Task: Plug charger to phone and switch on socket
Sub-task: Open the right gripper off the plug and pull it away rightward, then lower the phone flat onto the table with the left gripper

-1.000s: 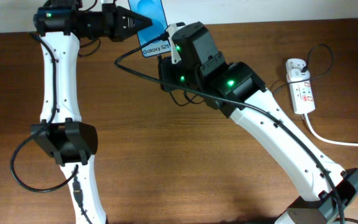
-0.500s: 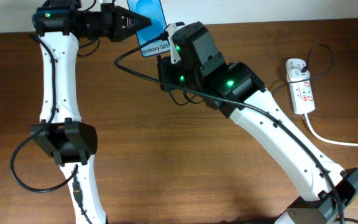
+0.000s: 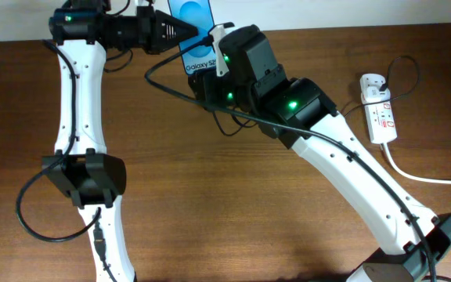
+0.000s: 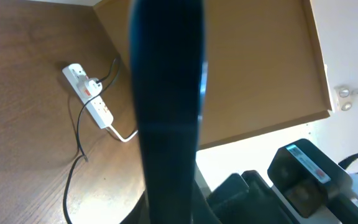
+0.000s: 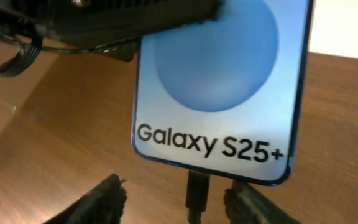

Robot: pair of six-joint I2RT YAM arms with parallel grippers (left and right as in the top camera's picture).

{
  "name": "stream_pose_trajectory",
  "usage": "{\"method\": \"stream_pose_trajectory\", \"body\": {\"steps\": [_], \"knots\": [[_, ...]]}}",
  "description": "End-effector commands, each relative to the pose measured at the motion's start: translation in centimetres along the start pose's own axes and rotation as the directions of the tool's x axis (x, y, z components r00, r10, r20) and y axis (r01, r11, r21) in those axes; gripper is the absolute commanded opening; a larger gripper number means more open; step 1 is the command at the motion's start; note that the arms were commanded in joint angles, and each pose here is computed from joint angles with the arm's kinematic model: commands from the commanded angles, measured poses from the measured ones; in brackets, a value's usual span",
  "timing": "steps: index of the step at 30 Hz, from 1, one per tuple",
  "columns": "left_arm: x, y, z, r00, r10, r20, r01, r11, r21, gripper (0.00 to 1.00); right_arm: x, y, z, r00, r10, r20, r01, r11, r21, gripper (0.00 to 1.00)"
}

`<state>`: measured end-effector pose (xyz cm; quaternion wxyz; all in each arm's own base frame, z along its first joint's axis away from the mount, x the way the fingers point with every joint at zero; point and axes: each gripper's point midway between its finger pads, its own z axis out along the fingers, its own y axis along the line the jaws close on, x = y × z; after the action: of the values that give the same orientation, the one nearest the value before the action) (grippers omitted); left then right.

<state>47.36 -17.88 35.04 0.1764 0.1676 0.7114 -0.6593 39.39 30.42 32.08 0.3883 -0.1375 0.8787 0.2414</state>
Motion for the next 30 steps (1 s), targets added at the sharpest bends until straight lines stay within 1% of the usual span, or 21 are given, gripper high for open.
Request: {"method": "stream_pose_trajectory", "body": {"steps": [1, 2, 3, 4, 5, 6, 9, 10, 12, 13, 15, 18, 19, 20, 21, 23, 24, 26, 27, 28, 30], "knots": [[-0.2, 0.0, 0.1, 0.999, 0.033, 0.002, -0.033, 0.999, -0.026, 0.00, -0.7, 0.0, -1.9, 1.000, -0.011, 0.017, 0.011, 1.000, 0.010, 0.80], [-0.3, 1.1, 0.0, 0.999, 0.033, 0.008, -0.032, 0.995, -0.093, 0.00, -0.2, -0.2, -1.9, 1.000, -0.010, -0.004, 0.010, 1.000, 0.018, 0.86], [-0.5, 2.3, -0.2, 0.999, 0.034, 0.015, -0.031, 0.986, -0.165, 0.00, 0.2, -0.4, -2.0, 1.000, -0.008, -0.019, 0.009, 1.000, 0.025, 0.95], [-0.6, 3.1, -0.3, 0.999, 0.034, 0.019, -0.029, 0.977, -0.210, 0.00, 0.3, -0.8, -2.3, 1.000, -0.003, -0.027, 0.004, 0.999, 0.037, 0.99], [-0.6, 3.7, -0.4, 0.999, 0.034, 0.022, -0.028, 0.969, -0.244, 0.00, 0.4, -1.4, -2.5, 0.999, 0.006, -0.034, -0.005, 0.999, 0.050, 0.98], [-0.6, 5.1, -0.8, 0.999, 0.045, 0.019, -0.036, 0.945, -0.326, 0.00, 0.6, -3.2, -3.1, 0.998, 0.048, -0.050, -0.044, 0.995, 0.087, 0.98], [0.6, 8.3, -2.0, 0.999, -0.029, 0.015, 0.033, 0.872, -0.488, 0.00, 1.8, -9.1, -4.4, 0.972, 0.214, -0.100, -0.188, 0.958, 0.218, 0.98], [1.1, 9.8, -2.5, 0.998, -0.059, 0.013, 0.056, 0.833, -0.551, 0.00, 2.4, -11.0, -5.0, 0.961, 0.251, -0.116, -0.214, 0.941, 0.262, 0.98], [2.5, 12.0, -1.7, 0.991, -0.136, -0.008, 0.108, 0.818, -0.565, 0.00, 3.5, -14.0, -5.9, 0.939, 0.313, -0.144, -0.253, 0.909, 0.331, 0.98], [3.7, 14.1, -0.8, 0.981, -0.190, -0.030, 0.138, 0.805, -0.577, 0.00, 4.0, -15.2, -6.3, 0.928, 0.340, -0.152, -0.269, 0.894, 0.358, 0.98], [5.4, 17.0, 1.1, 0.965, -0.253, -0.072, 0.162, 0.786, -0.596, 0.00, 5.1, -16.8, -6.4, 0.908, 0.380, -0.176, -0.287, 0.871, 0.399, 0.98], [6.8, 19.7, 2.2, 0.951, -0.293, -0.099, 0.170, 0.762, -0.625, 0.00, 6.5, -17.5, -6.0, 0.899, 0.386, -0.206, -0.273, 0.863, 0.424, 0.98], [7.6, 21.4, 2.0, 0.941, -0.323, -0.102, 0.182, 0.736, -0.652, 0.00, 6.9, -17.8, -5.7, 0.897, 0.388, -0.212, -0.270, 0.859, 0.434, 0.98], [8.4, 22.6, 2.1, 0.929, -0.354, -0.105, 0.202, 0.726, -0.657, 0.00, 7.4, -18.0, -5.4, 0.894, 0.391, -0.219, -0.269, 0.858, 0.437, 0.98], [8.9, 24.3, 1.7, 0.925, -0.364, -0.104, 0.196, 0.696, -0.690, 0.00, 7.7, -18.0, -5.2, 0.891, 0.394, -0.224, -0.268, 0.857, 0.440, 0.98], [9.2, 27.0, 0.2, 0.930, -0.353, -0.099, 0.149, 0.612, -0.777, 0.00, 8.0, -18.1, -5.1, 0.887, 0.398, -0.234, -0.267, 0.856, 0.444, 0.98], [9.1, 27.8, -0.2, 0.934, -0.345, -0.097, 0.133, 0.587, -0.799, 0.00, 8.0, -18.1, -5.1, 0.887, 0.398, -0.234, -0.267, 0.856, 0.444, 0.98], [9.9, 29.2, -0.1, 0.924, -0.368, -0.099, 0.147, 0.583, -0.799, 0.00, 8.0, -18.1, -5.1, 0.887, 0.398, -0.233, -0.267, 0.856, 0.444, 0.99], [10.6, 29.8, 0.1, 0.915, -0.391, -0.101, 0.163, 0.586, -0.794, 0.00, 8.0, -18.1, -5.1, 0.887, 0.398, -0.233, -0.267, 0.856, 0.444, 0.99], [11.2, 30.2, 0.6, 0.904, -0.415, -0.105, 0.188, 0.604, -0.774, 0.00, 8.0, -18.1, -5.1, 0.887, 0.398, -0.234, -0.267, 0.856, 0.444, 0.98], [12.1, 30.9, 0.7, 0.889, -0.444, -0.107, 0.209, 0.604, -0.769, 0.00, 8.0, -18.1, -5.1, 0.887, 0.398, -0.234, -0.266, 0.855, 0.444, 0.98]]}}
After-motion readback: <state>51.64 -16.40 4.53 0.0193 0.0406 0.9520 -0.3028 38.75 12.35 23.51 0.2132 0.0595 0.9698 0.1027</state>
